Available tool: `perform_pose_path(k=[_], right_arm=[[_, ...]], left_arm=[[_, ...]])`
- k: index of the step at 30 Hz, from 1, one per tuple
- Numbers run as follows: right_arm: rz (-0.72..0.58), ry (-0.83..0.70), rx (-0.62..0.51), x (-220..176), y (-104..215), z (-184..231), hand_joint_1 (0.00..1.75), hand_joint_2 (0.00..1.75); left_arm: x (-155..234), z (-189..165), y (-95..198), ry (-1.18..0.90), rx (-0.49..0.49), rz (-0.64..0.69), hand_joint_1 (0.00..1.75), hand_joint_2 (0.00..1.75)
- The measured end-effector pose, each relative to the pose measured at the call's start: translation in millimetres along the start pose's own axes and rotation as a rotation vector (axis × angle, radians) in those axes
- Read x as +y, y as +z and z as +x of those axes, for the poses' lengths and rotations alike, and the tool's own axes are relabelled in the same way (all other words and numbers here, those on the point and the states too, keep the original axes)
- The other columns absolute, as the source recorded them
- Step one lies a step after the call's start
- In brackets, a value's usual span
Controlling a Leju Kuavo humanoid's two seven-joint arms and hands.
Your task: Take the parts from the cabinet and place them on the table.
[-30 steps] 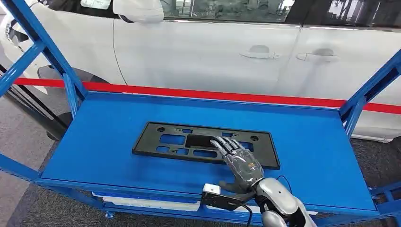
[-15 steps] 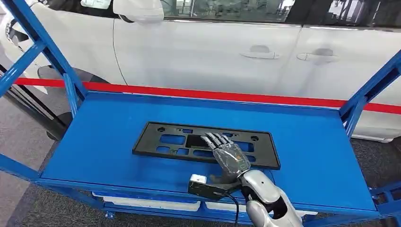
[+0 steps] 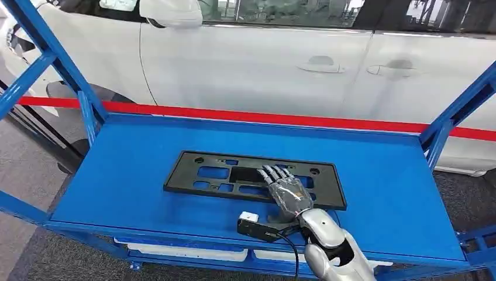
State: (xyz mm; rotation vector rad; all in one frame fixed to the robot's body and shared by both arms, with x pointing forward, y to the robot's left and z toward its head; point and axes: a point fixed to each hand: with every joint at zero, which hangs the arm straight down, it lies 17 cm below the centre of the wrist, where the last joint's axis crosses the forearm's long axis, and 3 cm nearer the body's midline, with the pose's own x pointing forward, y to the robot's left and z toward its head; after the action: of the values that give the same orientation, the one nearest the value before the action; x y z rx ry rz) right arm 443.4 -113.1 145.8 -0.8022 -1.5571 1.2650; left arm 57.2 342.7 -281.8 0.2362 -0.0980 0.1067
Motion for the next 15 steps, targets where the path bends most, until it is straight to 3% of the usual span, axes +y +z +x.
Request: perform_pose_path(k=[3, 4, 5, 6, 11, 15], right_arm=[[-0.006, 0.011, 0.03, -2, -1, -11, 0.0, 1.75], [-0.008, 0.013, 0.041, -3, -1, -15, 0.14, 1.75], [-0.009, 0.016, 0.048, -4, -1, -18, 0.73, 1.75], [-0.009, 0.02, 0.055, -4, -1, -21, 1.2, 1.75], [-0.009, 0.028, 0.08, -5, 0, -31, 1.45, 1.75], [-0.013, 0.026, 0.096, -6, -1, -35, 1.48, 1.75]], left_arm=[[0, 0, 0, -0.003, 0.0, -0.002, 0.0, 0.0], [-1, 0, 0, -0.002, 0.0, -0.002, 0.0, 0.0], [-1, 0, 0, -0.002, 0.0, -0.002, 0.0, 0.0], [-1, 0, 0, -0.004, 0.0, -0.003, 0.0, 0.0], [-1, -1, 0, -0.004, 0.0, -0.003, 0.0, 0.0], [-1, -1, 0, -0.002, 0.001, -0.003, 0.0, 0.0]])
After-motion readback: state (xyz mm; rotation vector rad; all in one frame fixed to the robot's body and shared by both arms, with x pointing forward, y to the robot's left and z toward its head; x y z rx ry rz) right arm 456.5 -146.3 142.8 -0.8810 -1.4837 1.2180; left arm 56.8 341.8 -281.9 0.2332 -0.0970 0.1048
